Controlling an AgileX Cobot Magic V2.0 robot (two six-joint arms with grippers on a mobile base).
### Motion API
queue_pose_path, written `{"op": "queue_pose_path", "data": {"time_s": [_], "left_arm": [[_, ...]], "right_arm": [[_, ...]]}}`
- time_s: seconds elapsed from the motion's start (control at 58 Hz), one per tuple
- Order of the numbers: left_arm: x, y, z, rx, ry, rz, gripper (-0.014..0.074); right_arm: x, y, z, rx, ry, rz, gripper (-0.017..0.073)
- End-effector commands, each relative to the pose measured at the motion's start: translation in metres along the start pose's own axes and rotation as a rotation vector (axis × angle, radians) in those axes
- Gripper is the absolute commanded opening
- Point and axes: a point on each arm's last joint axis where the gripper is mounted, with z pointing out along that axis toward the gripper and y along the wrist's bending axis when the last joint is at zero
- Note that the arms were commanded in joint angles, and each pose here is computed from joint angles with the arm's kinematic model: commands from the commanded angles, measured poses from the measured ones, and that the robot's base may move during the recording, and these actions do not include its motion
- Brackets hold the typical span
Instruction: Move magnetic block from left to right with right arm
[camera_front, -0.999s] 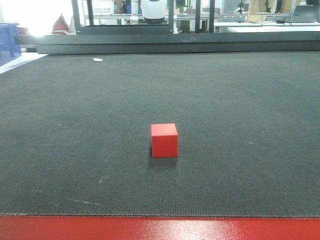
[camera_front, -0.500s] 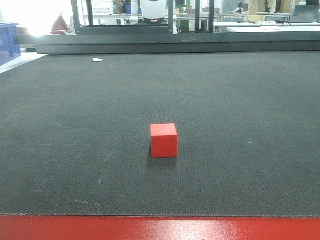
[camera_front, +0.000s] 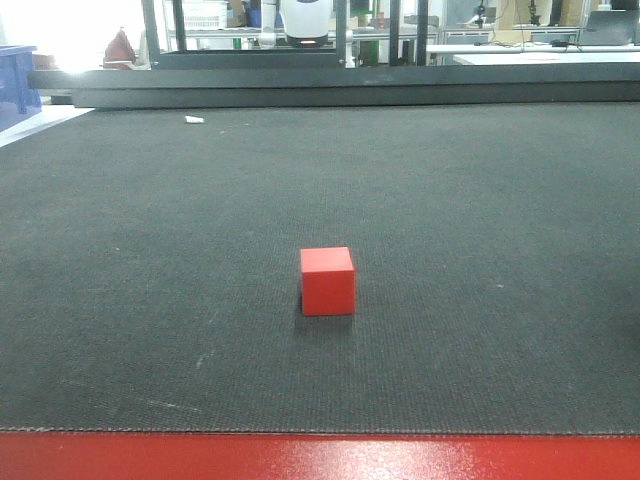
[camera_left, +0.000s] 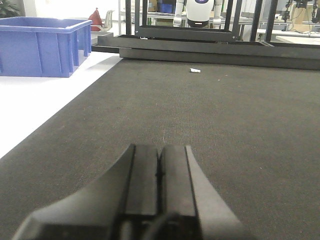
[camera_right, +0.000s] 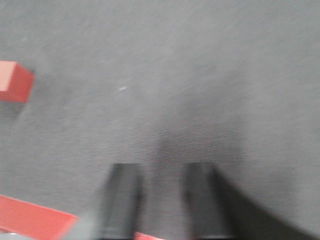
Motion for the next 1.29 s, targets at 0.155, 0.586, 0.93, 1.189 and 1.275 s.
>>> {"op": "queue_pose_path", "data": {"time_s": [0.155, 0.586, 0.93, 1.189, 1.275], "left_arm": [[-0.005, 0.0, -0.001, 0.004, -0.081, -0.006, -0.0117], [-0.005, 0.0, -0.001, 0.004, -0.081, -0.006, -0.0117], [-0.005, 0.0, -0.001, 0.004, -0.081, -0.006, -0.0117], [-0.005, 0.0, -0.001, 0.004, -0.081, -0.006, -0.0117], [-0.005, 0.0, -0.001, 0.004, -0.081, -0.006, -0.0117]], "right_arm": [[-0.03, 0.032, 0.026, -0.03, 0.093, 0.121, 0.0632], [-0.066, 0.111, 0.08, 0.009, 0.478, -0.01, 0.0631], [-0.088, 0.17, 0.123, 0.013, 0.524, -0.005, 0.0631], [-0.093, 0.193, 0.153, 0.033, 0.559, -0.003, 0.0631], [-0.092, 0.195, 0.161, 0.043, 0.572, 0.0, 0.0631]]}}
